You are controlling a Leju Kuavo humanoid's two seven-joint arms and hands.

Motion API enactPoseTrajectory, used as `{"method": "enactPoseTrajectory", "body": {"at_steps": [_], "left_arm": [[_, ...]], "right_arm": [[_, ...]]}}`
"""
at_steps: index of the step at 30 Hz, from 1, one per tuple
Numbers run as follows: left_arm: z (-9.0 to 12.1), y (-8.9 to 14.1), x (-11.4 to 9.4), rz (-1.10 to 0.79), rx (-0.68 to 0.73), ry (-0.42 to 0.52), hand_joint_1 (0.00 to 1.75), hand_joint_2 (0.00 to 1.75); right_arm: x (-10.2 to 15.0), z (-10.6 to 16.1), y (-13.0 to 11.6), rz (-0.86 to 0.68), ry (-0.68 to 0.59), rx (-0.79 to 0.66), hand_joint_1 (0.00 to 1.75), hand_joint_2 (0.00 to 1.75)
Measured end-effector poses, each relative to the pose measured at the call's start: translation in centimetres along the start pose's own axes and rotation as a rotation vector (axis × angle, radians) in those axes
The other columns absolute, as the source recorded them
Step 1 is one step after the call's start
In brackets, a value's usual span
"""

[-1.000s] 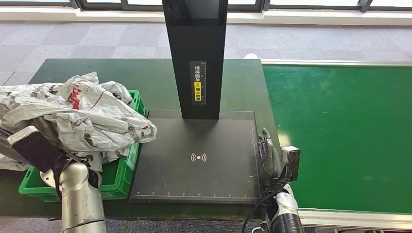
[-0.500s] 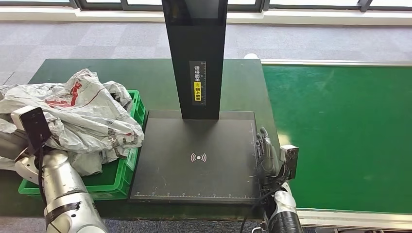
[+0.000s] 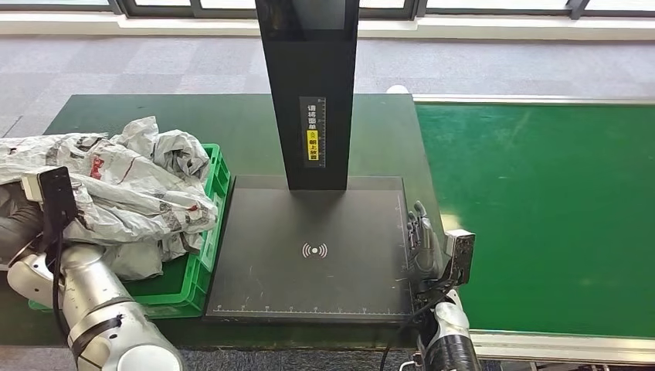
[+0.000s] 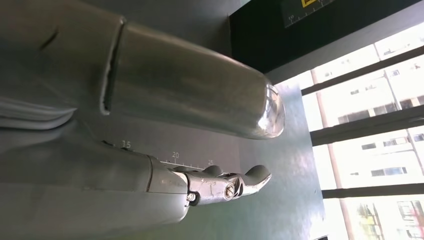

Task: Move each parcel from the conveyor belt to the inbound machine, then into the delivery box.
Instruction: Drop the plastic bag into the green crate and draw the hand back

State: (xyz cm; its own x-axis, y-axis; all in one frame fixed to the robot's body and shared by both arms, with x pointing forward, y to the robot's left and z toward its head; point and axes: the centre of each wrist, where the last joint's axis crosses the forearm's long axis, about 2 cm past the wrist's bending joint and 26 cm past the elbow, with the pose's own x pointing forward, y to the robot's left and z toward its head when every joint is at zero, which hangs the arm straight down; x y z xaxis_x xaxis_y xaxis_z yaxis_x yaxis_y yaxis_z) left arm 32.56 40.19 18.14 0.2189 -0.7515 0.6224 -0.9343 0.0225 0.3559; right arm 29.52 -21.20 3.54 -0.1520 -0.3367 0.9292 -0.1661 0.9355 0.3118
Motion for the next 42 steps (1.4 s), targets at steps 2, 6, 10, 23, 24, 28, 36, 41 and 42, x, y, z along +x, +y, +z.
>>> {"method": "enactPoseTrajectory", "body": {"at_steps": [2,6,10,23,24,28,36,41,42], "left_arm": [[0.2,-0.2,-0.1,-0.001,-0.006,0.018,0.0,1.75],[0.6,-0.4,-0.2,-0.009,-0.023,0.045,0.0,1.75],[1.6,-0.8,-0.2,-0.034,-0.084,0.122,0.0,1.75],[10.1,-0.3,-0.9,-0.088,-0.377,0.215,0.0,1.75],[10.5,-0.3,-0.8,-0.086,-0.387,0.209,0.0,1.75],[11.0,-0.3,-0.4,-0.079,-0.405,0.191,0.0,1.75],[10.7,2.8,-1.9,-0.08,-0.326,0.228,0.0,1.75],[8.7,5.6,-1.1,-0.146,-0.244,0.166,0.0,1.75],[8.3,6.1,-0.8,-0.16,-0.227,0.149,0.0,1.75]], "right_arm": [[0.0,0.0,0.0,0.0,0.0,0.0,0.0,0.0],[0.0,0.0,0.0,0.0,0.001,0.001,0.0,0.0],[0.2,0.0,-0.1,0.0,0.003,0.005,0.0,0.0],[0.5,0.0,-0.3,0.0,-0.006,0.013,0.0,0.0],[0.5,0.1,-0.4,0.001,-0.006,0.012,0.0,0.0],[0.5,0.2,-0.5,0.002,-0.005,0.011,0.0,0.0],[0.5,0.4,-0.7,0.008,-0.002,0.004,0.0,0.0],[0.5,0.5,-0.8,0.007,0.002,0.004,0.0,0.0],[0.5,0.5,-0.8,0.007,0.002,0.004,0.0,0.0]]}}
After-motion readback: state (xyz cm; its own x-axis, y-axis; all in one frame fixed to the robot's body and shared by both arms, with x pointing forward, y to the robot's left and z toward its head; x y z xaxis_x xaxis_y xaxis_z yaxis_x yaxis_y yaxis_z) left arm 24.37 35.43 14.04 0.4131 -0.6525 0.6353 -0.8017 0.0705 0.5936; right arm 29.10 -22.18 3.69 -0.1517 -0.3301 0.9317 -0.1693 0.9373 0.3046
